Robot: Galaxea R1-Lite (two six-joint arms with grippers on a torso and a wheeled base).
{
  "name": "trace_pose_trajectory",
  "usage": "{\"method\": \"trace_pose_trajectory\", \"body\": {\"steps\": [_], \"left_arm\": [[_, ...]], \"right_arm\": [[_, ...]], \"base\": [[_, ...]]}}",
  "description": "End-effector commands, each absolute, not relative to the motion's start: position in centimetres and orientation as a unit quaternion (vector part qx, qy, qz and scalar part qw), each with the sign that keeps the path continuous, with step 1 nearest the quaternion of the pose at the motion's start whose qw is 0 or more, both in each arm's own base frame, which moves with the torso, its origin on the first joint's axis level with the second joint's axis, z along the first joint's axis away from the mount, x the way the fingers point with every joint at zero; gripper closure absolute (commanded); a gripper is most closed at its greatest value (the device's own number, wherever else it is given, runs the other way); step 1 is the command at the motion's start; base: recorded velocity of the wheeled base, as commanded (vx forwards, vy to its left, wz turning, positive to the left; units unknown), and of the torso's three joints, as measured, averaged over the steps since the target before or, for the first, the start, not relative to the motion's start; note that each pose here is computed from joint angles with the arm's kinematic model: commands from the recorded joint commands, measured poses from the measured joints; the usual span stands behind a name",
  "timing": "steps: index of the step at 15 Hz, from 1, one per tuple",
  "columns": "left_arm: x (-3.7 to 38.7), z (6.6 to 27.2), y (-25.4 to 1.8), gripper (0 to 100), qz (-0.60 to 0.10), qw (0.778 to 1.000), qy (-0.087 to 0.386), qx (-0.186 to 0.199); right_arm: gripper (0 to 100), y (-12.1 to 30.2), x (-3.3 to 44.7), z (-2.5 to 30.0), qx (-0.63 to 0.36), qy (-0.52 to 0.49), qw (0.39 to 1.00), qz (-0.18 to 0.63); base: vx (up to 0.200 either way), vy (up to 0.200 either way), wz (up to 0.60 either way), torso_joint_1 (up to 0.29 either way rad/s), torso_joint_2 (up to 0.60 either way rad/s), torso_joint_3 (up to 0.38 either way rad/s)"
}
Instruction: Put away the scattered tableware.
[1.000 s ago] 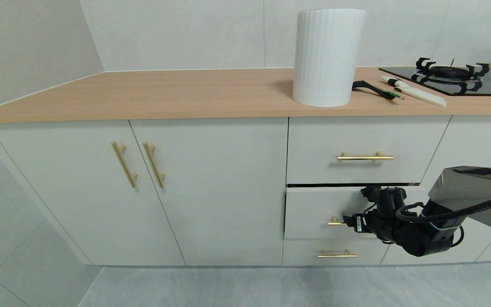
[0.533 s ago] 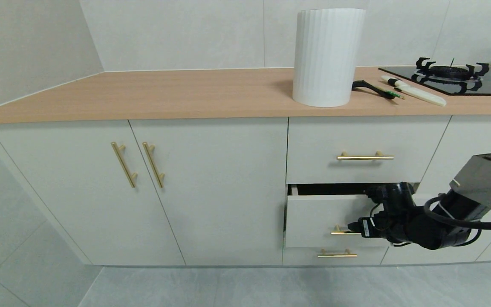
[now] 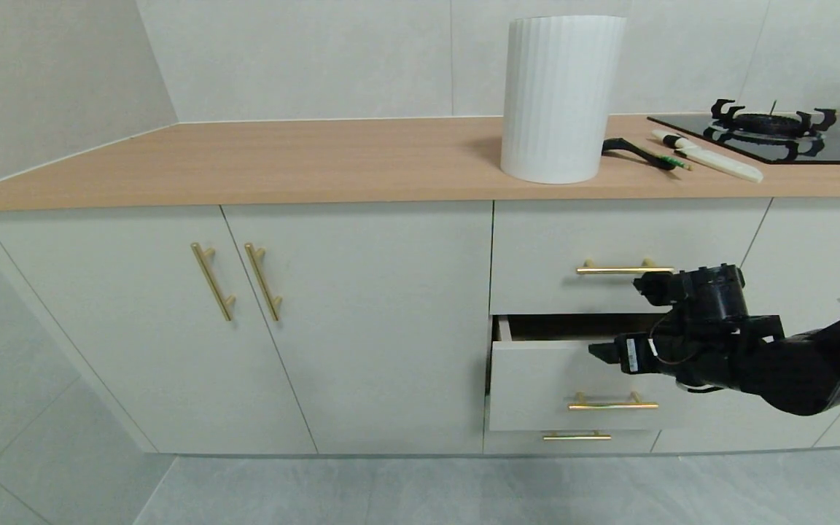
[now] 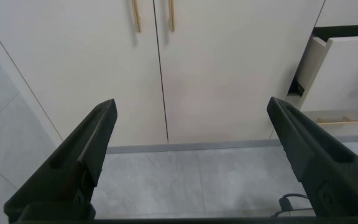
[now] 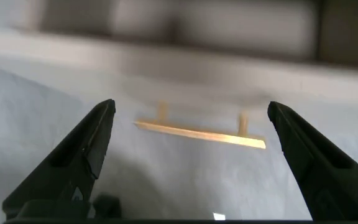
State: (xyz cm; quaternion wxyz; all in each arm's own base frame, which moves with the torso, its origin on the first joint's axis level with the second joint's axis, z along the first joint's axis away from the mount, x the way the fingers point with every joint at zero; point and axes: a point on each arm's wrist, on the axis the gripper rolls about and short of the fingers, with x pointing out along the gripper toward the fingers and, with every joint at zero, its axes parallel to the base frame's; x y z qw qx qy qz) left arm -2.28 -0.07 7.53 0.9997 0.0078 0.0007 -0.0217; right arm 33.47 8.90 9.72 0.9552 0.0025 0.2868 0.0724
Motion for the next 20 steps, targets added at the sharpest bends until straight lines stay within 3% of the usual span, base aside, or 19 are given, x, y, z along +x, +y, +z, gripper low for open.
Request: {"method": "trace_pose_trajectory", "body": {"steps": [1,9,20], "left_arm": [[-2.3,7.5,-0.1,0,-0.021,1.000,0.002,0.008],[-2.3,7.5,-0.1,0,-0.021,1.000,0.001,0.008],[-2.3,7.5,-0.1,0,-0.021,1.000,0.001,0.008]], "right_arm": [[0,9.2,34.3,9.0,0.002,0.264,0.963,0.057],[0,9.6,36.5,5.8,0.018,0.231,0.972,0.033],[0,9.3,35.8,6.1,0.012,0.250,0.968,0.033]], "base": [[0.000,0.000,0.00,0.000,0.00,0.000],[0.000,0.000,0.00,0.000,0.00,0.000],[0.000,0.000,0.00,0.000,0.00,0.000]]}}
